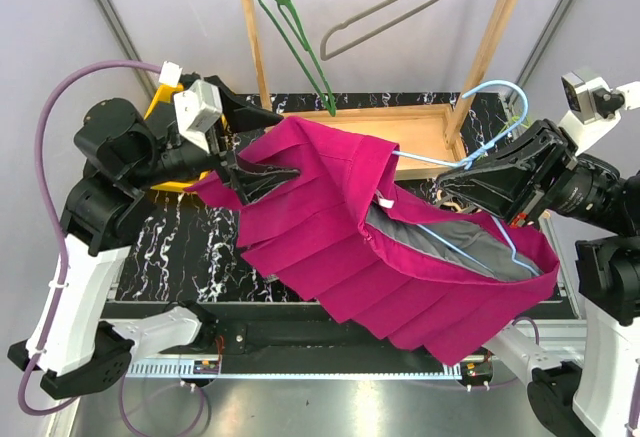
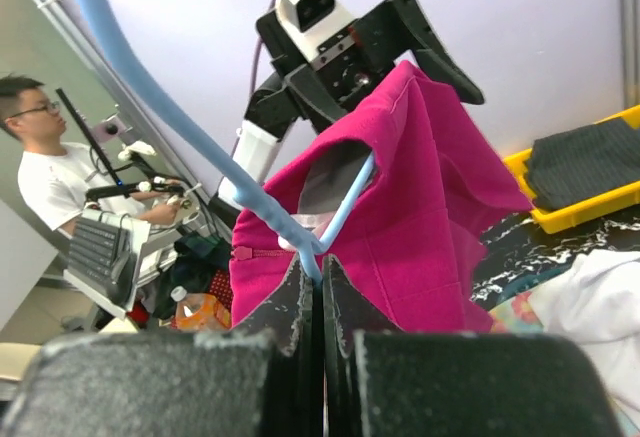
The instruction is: Remove the skirt from the hanger
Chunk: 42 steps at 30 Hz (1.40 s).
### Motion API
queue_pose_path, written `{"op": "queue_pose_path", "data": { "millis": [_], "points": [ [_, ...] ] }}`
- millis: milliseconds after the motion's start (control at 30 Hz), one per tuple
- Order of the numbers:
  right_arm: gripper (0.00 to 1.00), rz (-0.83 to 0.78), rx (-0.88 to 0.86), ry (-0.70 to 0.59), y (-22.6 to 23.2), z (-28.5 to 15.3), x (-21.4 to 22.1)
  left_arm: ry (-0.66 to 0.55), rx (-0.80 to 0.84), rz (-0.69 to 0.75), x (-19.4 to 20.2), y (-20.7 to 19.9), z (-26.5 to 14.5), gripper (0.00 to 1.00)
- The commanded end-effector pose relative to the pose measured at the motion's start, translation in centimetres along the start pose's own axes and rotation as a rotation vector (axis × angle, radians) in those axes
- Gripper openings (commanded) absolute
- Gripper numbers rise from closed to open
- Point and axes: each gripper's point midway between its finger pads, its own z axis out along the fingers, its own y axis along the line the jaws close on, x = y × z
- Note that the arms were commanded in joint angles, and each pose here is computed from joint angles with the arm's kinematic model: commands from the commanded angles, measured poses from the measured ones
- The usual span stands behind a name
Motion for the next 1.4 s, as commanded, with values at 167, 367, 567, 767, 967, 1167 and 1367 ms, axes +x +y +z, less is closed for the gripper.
{"op": "queue_pose_path", "data": {
  "millis": [167,367,567,767,967,1167,1367],
  "points": [
    [0.0,-0.006,-0.075,-0.04,-0.4,0.4,0.2,-0.052,0.093,-0.046,-1.9,0.2,1.8,0.49],
    [0.0,0.021,0.061,0.025,-4.8,0.2,3.1,-0.057,-0.026,0.039,-3.4,1.8,-0.1,0.09],
    [0.0,0.02,0.129,0.061,-5.9,-0.5,4.7,-0.046,-0.146,0.158,-4.0,2.7,-2.1,0.09],
    [0.0,-0.031,0.221,0.076,-5.8,-2.0,5.5,-0.058,-0.237,0.204,-4.9,3.6,-3.2,0.08],
    [0.0,-0.147,0.398,0.036,-6.3,-4.2,4.9,-0.041,-0.324,0.253,-5.1,3.6,-5.4,0.06],
    [0.0,-0.229,0.549,-0.042,-7.1,-6.1,3.1,-0.002,-0.491,0.275,-3.8,4.5,-8.4,0.0],
    [0.0,-0.28,0.611,-0.142,-5.7,-9.1,1.0,0.076,-0.678,0.348,-2.4,6.5,-11.6,0.0]
  ]
}}
